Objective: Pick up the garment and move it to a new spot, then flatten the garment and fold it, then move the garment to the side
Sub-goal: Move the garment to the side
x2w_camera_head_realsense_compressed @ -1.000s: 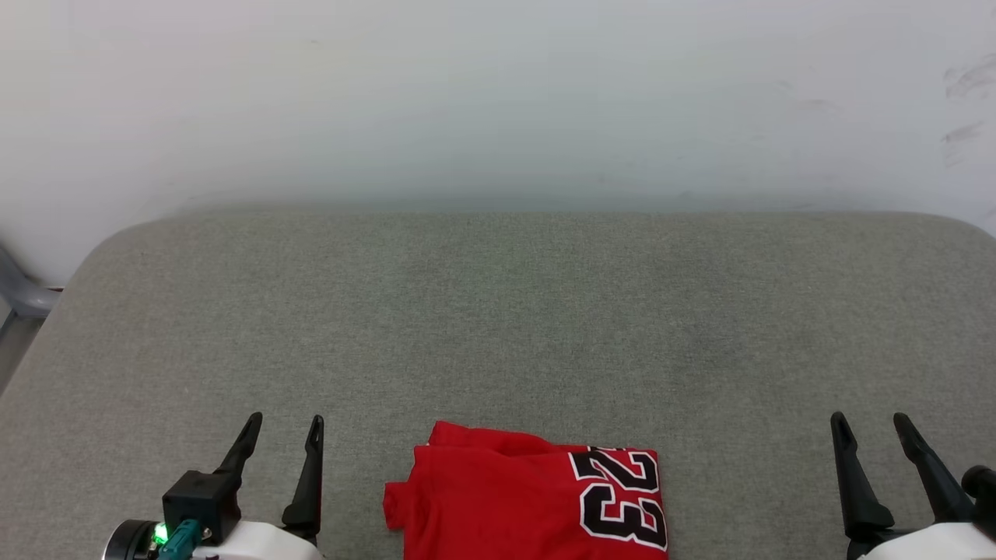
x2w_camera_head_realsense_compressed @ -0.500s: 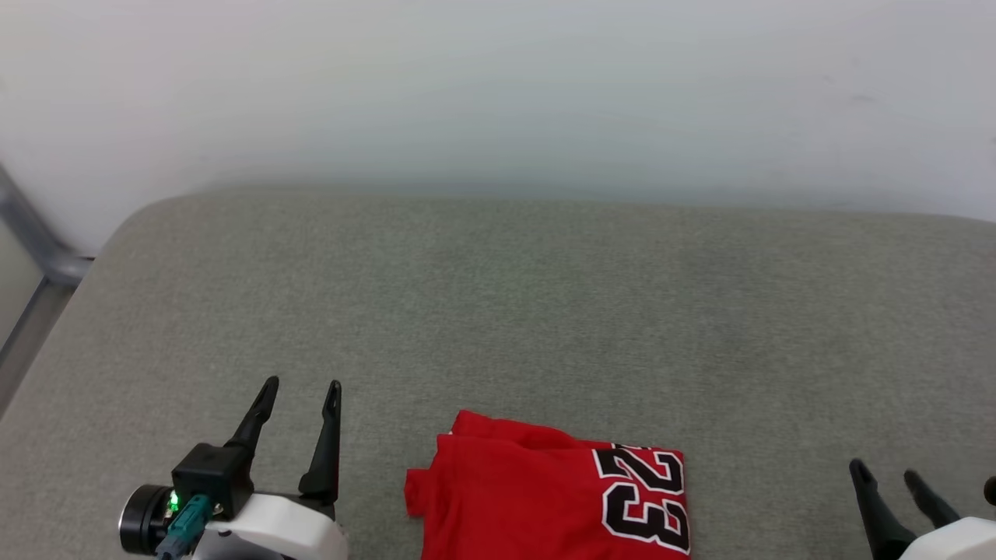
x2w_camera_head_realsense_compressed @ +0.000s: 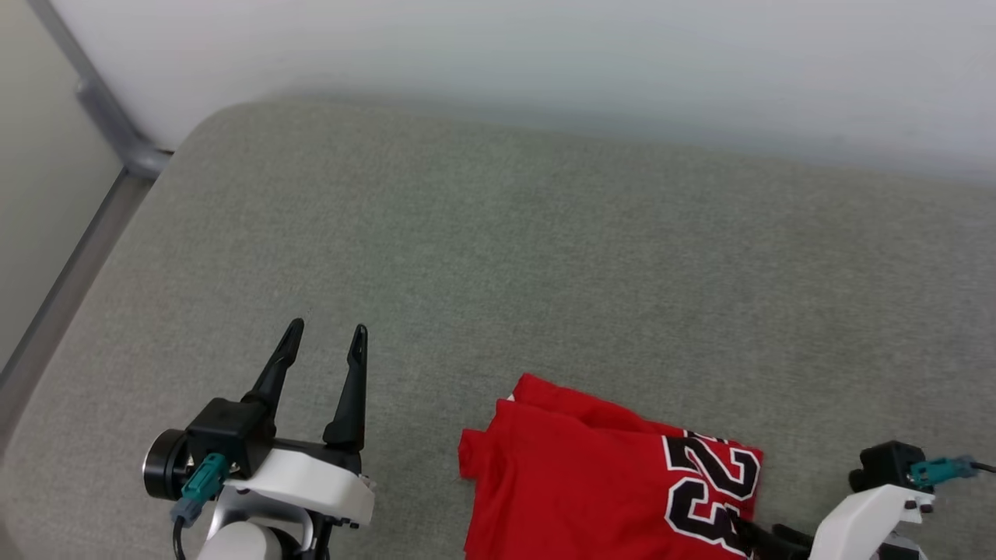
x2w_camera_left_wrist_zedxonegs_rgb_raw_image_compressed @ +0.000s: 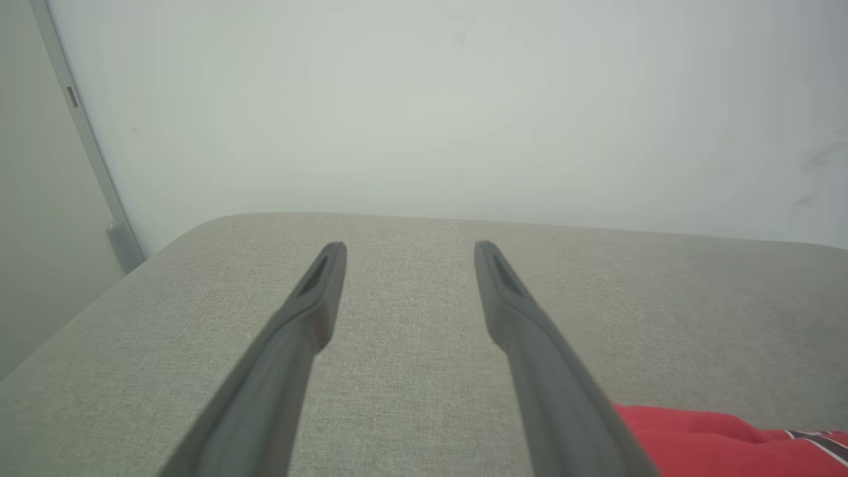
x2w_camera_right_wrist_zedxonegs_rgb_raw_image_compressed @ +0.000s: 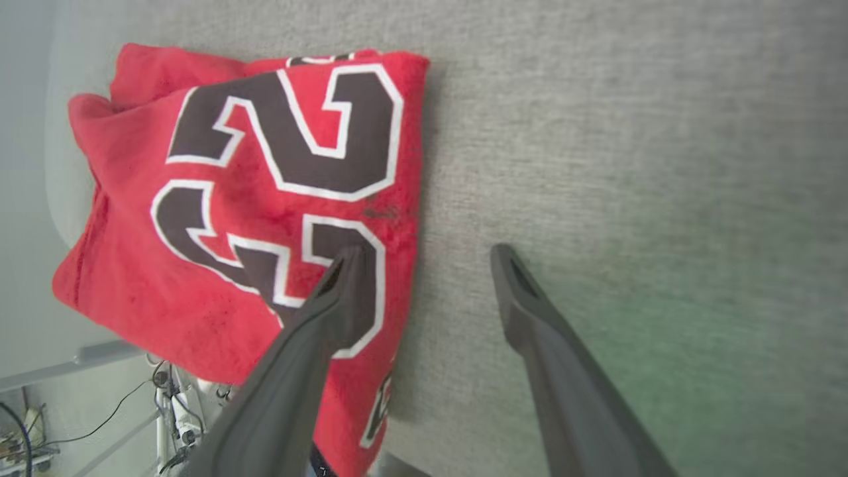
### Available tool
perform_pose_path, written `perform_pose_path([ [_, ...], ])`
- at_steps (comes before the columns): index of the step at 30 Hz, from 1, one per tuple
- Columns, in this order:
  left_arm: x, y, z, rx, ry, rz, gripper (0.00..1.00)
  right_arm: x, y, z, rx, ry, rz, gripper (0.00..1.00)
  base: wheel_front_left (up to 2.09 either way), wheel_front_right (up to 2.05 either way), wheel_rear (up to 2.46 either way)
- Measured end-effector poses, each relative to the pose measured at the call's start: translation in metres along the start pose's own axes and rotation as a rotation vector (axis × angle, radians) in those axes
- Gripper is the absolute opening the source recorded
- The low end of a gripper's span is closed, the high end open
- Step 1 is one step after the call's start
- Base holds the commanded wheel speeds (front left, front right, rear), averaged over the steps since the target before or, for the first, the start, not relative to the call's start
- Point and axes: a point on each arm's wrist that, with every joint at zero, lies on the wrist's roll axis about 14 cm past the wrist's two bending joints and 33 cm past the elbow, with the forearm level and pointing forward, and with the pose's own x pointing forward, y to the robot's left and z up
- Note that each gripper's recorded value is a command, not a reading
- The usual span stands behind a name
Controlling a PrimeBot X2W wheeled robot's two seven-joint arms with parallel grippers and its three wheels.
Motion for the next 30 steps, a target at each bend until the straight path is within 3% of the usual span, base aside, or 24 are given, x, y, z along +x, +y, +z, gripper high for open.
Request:
perform_pose_path([
  [8,0.0,0.018,-0.017,0.011,0.051,0.051,1.0,0.032,0.013,-0.031,0.091,0.191,0.095,1.0,0.0,0.0,0.0],
  [9,0.0,0.018,-0.019,0.009,0.055,0.051,1.0,0.034,0.016,-0.034,0.104,0.21,0.11,0.73,0.0,0.0,0.0],
  [10,0.0,0.019,-0.019,0.008,0.056,0.054,1.0,0.035,0.02,-0.035,0.114,0.217,0.127,0.33,0.0,0.0,0.0],
  [11,0.0,0.018,-0.019,0.008,0.055,0.051,1.0,0.036,0.022,-0.036,0.117,0.221,0.137,0.03,0.0,0.0,0.0],
  [15,-0.002,0.017,-0.017,0.013,0.047,0.041,1.0,0.036,0.037,-0.034,0.114,0.191,0.174,0.0,0.0,0.0,0.0],
  [20,-0.009,0.01,-0.015,0.02,0.04,0.011,1.0,0.024,0.037,-0.017,0.03,0.082,0.131,0.0,0.0,0.0,0.0],
  [25,-0.001,-0.012,-0.008,0.015,0.012,-0.064,1.0,-0.005,-0.003,0.007,-0.069,-0.042,-0.037,0.0,0.0,0.0,0.0],
  [30,0.017,-0.049,-0.005,-0.008,-0.012,-0.172,1.0,-0.047,-0.056,0.031,-0.089,-0.142,-0.227,0.0,0.0,0.0,0.0],
])
